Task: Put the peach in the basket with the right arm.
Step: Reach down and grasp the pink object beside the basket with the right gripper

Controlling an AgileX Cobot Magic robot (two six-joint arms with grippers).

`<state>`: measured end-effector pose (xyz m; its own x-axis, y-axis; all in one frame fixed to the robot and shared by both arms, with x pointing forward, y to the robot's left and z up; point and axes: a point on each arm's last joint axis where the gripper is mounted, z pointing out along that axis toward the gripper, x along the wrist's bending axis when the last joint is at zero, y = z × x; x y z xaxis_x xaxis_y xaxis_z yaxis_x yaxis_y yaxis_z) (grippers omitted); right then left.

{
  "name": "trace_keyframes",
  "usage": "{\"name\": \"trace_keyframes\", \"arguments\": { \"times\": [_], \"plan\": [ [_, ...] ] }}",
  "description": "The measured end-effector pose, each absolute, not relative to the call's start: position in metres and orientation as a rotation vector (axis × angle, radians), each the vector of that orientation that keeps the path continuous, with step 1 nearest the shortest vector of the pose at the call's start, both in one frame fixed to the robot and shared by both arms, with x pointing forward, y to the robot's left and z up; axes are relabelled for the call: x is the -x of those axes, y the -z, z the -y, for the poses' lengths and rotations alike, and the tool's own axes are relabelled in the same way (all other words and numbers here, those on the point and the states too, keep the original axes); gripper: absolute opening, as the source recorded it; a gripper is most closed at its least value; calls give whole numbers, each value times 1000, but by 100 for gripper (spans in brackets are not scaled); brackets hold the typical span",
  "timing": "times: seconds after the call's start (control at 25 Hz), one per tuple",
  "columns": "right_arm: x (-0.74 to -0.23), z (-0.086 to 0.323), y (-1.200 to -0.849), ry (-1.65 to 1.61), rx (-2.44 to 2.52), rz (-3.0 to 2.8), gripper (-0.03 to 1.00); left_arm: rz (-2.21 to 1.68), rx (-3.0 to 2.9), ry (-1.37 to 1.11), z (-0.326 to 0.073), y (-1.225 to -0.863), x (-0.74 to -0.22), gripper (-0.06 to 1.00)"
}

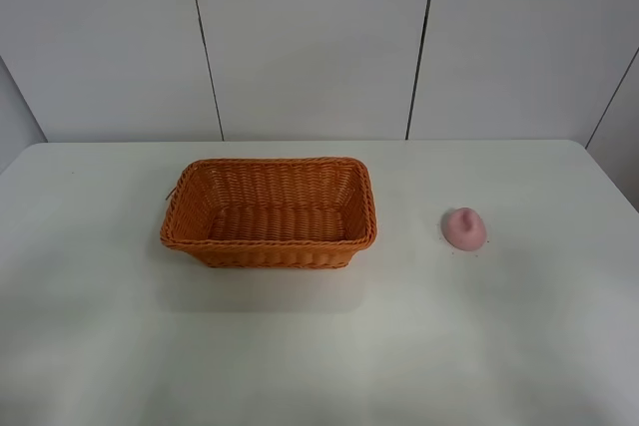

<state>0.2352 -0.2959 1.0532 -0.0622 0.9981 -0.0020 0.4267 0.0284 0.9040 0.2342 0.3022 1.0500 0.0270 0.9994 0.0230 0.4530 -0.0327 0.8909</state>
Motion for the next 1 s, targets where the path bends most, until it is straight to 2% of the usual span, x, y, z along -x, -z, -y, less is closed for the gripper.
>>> {"name": "trace_keyframes", "arguments": {
  "times": [0.32,0.48,0.76,1.0],
  "plan": [
    [-236,296,-1053,-998,-1489,-1586,70,-1516,-1580,-954,-302,-1050,-234,99],
    [-256,294,-1059,-935,-1574,-1671,70,-1516,-1580,-954,-302,-1050,-234,99],
    [-342,290,-1070,-688,-1832,-1914,70,-1516,-1580,-954,-302,-1050,-234,99],
    [-438,288,-1047,-457,-2006,-2070,70,-1516,-1580,-954,-302,-1050,-234,99]
  ]
}}
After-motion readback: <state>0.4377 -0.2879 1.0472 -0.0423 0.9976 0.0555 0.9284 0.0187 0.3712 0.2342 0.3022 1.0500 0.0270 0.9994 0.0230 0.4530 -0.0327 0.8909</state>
